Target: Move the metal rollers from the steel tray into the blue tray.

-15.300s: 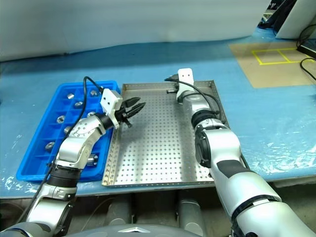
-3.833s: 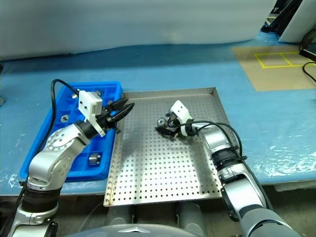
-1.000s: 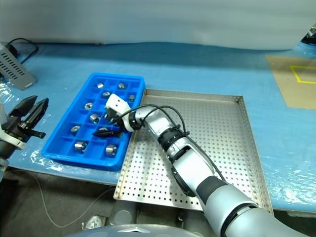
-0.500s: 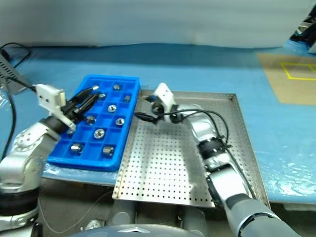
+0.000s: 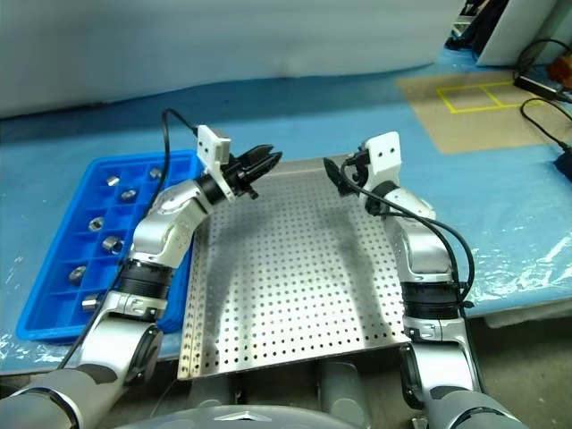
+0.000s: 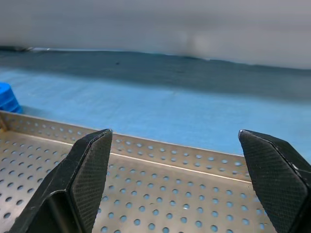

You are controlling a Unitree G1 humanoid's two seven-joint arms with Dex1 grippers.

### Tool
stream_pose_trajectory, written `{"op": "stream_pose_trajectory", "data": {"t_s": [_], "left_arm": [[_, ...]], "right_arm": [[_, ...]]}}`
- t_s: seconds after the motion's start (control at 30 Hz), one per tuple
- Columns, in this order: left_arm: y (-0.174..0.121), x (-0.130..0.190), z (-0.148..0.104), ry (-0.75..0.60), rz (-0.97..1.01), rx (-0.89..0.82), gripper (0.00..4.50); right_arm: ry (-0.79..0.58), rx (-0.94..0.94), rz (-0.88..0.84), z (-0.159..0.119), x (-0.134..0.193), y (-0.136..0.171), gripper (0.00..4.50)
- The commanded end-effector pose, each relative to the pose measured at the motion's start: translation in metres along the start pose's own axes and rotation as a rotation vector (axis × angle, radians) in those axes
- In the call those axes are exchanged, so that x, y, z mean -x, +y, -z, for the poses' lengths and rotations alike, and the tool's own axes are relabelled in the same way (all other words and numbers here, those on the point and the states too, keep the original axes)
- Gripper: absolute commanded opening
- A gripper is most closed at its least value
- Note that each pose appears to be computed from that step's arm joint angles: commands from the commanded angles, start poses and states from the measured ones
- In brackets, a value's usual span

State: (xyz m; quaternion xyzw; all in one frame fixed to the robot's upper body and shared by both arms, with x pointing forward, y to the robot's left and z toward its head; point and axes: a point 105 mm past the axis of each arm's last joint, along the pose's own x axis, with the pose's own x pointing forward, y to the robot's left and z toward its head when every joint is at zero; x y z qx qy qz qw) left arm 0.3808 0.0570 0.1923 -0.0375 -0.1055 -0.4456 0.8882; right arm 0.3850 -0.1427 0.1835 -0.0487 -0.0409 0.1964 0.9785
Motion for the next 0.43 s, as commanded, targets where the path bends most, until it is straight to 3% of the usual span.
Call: {"op": "stream_pose_trajectory", "data": {"t_s": [0.03,0.23,0.33,0.43], "left_arm": [[-0.001,-0.001,-0.015,-0.035,0.024,-0.049,1.42],[0.005,0.012,-0.017,-0.031,-0.026,-0.067,1.42],[0.009,0.021,-0.02,-0.035,-0.059,-0.076,1.42],[0.011,0.033,-0.02,-0.033,-0.099,-0.076,1.42]], "right_arm": [[-0.014,0.026,0.011,-0.003,0.006,0.0,4.36],[-0.03,0.05,0.096,0.0,-0.006,-0.012,4.36],[-0.034,0.028,0.047,0.001,-0.015,-0.002,3.8],[-0.029,0.035,-0.032,0.002,-0.025,0.016,2.79]]}}
